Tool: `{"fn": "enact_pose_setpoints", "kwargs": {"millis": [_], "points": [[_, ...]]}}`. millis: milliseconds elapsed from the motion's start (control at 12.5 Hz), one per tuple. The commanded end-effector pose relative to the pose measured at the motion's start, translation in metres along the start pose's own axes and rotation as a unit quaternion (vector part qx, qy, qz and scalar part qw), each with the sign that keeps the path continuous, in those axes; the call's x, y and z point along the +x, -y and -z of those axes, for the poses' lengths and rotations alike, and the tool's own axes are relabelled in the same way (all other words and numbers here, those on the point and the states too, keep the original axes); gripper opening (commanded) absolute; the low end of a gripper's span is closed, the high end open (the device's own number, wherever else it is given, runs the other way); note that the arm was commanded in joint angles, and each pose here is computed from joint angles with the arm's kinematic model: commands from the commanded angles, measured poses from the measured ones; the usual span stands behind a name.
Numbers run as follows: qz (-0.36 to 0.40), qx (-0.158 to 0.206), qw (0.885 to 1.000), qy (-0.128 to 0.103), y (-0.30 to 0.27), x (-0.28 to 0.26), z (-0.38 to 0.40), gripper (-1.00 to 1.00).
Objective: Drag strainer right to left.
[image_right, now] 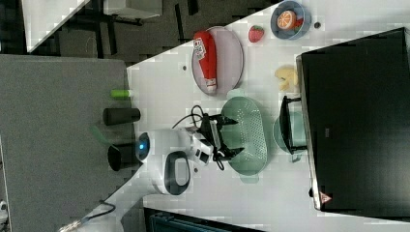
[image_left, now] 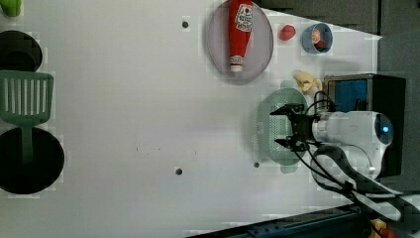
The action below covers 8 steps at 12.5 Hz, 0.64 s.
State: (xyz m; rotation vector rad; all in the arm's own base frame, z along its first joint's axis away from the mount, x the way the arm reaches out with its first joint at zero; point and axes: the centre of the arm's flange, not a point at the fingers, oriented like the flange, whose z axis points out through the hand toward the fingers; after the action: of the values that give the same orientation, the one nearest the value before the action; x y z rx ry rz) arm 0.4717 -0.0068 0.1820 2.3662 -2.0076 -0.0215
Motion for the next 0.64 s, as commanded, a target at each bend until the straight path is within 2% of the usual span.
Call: {"fn": "enact_pose_setpoints", "kwargs": {"millis": [80, 320, 640], "points": [[-0.040, 0.001, 0.999, 0.000, 0.000, -0.019, -0.013, 1.00], [-0.082, 0.002, 0.997, 0.002, 0.003, -0.043, -0.018, 1.00], [-0.062, 0.000, 0.998, 0.001, 0.005, -0.072, -0.021, 1.00]]}}
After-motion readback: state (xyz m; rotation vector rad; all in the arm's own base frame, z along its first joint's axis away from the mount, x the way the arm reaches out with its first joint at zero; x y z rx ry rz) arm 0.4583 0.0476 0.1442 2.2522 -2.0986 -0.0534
